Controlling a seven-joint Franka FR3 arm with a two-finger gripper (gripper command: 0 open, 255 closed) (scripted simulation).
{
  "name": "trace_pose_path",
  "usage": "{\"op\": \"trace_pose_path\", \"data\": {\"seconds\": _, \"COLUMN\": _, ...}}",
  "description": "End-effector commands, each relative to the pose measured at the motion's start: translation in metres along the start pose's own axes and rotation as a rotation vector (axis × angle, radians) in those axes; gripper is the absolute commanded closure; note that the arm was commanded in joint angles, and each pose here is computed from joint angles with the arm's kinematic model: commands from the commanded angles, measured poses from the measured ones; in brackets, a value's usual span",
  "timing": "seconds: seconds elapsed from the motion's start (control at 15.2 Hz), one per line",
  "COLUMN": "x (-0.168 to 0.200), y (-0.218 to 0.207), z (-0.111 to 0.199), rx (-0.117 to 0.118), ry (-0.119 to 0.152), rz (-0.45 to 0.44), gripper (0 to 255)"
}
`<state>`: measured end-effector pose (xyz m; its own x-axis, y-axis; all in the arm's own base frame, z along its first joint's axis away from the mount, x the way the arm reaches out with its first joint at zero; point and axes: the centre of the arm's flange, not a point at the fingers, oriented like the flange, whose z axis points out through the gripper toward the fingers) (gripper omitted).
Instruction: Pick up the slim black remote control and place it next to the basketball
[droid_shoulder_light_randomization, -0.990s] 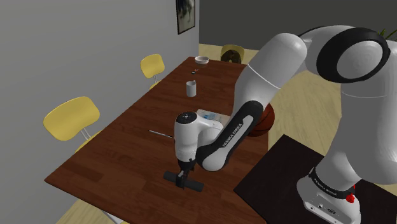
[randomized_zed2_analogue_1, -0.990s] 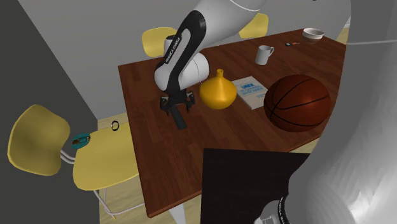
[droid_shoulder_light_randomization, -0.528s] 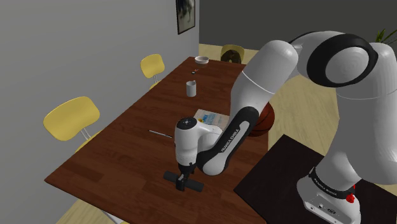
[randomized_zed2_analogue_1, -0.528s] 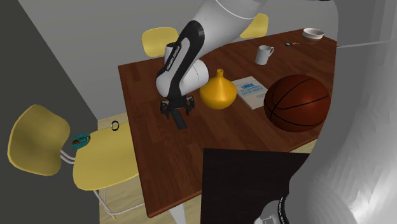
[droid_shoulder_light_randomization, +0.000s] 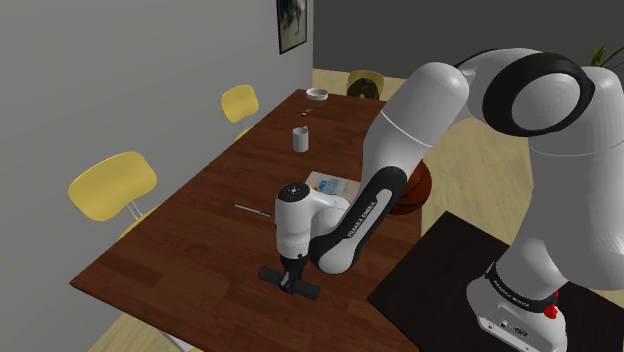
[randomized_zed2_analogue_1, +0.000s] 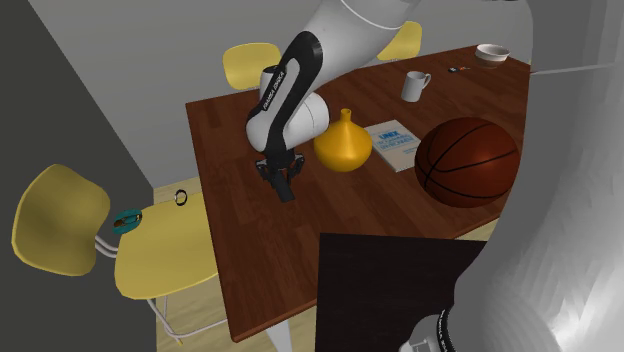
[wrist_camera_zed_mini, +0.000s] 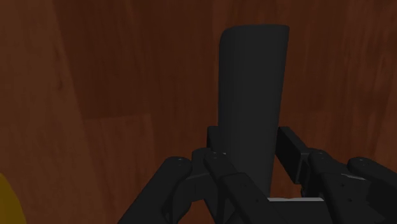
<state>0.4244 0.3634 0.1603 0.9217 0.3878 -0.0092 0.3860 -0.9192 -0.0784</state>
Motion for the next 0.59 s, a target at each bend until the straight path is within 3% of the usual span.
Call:
{"op": "trace_pose_path", "data": {"seconds": 0.0, "x": -0.001, "y": -0.003, "z": 0.002, "rx": 0.003, "ry": -0.002, "rz": -0.005, "gripper": 255}}
{"op": "trace_pose_path", "data": {"seconds": 0.33, "x": -0.001, "y": -0.004, "z": 0.002, "rx": 0.003, "ry": -0.002, "rz": -0.005, "gripper": 255}}
{"op": "trace_pose_path", "data": {"seconds": 0.53, "x": -0.001, "y": -0.005, "z": -0.014, "rx": 0.003, "ry": -0.002, "rz": -0.005, "gripper": 255}}
